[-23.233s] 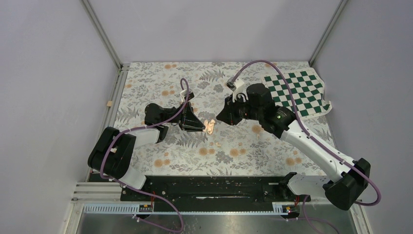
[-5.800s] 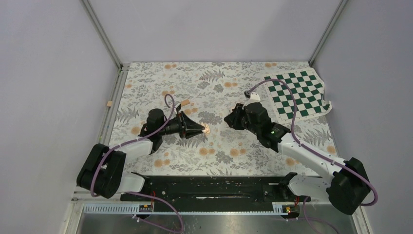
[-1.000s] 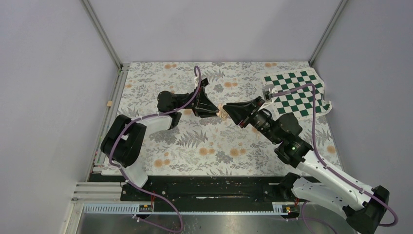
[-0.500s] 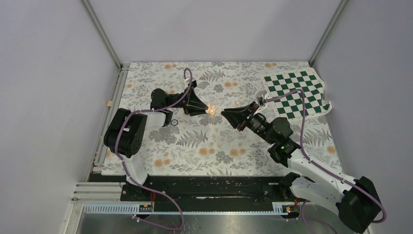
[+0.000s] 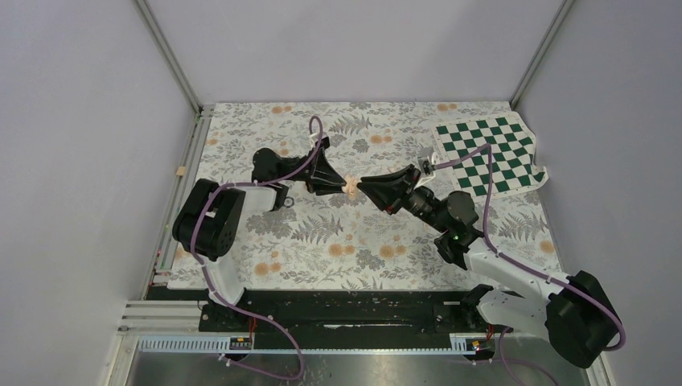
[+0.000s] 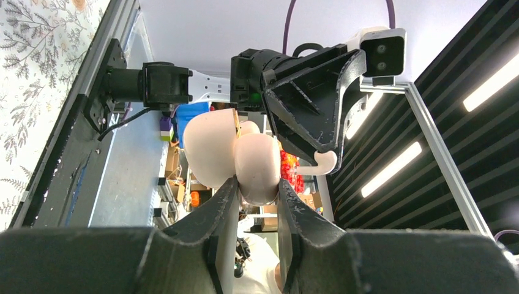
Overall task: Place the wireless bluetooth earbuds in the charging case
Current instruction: Place the earbud in the charging case.
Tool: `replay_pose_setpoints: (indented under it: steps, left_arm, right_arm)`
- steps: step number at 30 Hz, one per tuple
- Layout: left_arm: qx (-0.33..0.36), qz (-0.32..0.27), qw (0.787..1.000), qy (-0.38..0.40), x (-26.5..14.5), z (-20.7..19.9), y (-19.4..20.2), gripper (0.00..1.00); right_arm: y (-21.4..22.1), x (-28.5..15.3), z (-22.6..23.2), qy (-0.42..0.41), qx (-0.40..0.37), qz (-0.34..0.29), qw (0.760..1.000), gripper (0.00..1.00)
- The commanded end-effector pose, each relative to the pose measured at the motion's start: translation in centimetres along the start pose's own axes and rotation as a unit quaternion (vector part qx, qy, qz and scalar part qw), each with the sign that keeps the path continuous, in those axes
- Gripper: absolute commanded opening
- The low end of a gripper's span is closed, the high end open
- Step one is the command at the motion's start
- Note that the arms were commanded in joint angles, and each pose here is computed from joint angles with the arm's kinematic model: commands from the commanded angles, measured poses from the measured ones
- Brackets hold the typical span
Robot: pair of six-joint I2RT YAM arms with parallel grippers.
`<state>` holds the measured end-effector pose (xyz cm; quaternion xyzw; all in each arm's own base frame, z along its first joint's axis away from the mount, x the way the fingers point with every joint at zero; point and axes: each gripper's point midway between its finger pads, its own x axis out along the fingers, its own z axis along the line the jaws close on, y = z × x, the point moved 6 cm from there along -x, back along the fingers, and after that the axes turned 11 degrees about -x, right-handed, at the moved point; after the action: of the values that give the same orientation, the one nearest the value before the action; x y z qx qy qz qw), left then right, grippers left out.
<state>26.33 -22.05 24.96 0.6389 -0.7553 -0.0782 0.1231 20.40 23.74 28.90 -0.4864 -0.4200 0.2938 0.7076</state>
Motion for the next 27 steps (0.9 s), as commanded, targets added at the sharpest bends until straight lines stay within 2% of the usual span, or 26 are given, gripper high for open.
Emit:
replay_pose_setpoints:
  steps: [1,27]
  left_arm:
    - [0.042,0.024,0.999,0.002,0.7,-1.2,1.6,0.0]
    - [0.047,0.026,0.999,0.003,0.8,-1.6,2.0,0.0]
  right_arm:
    - [-2.1,1.0,0.2,-0.021,-0.026,-0.054,0.998,0.0]
    - [2.0,0.2,-0.9,0.0,-0.007,-0.013,1.0,0.0]
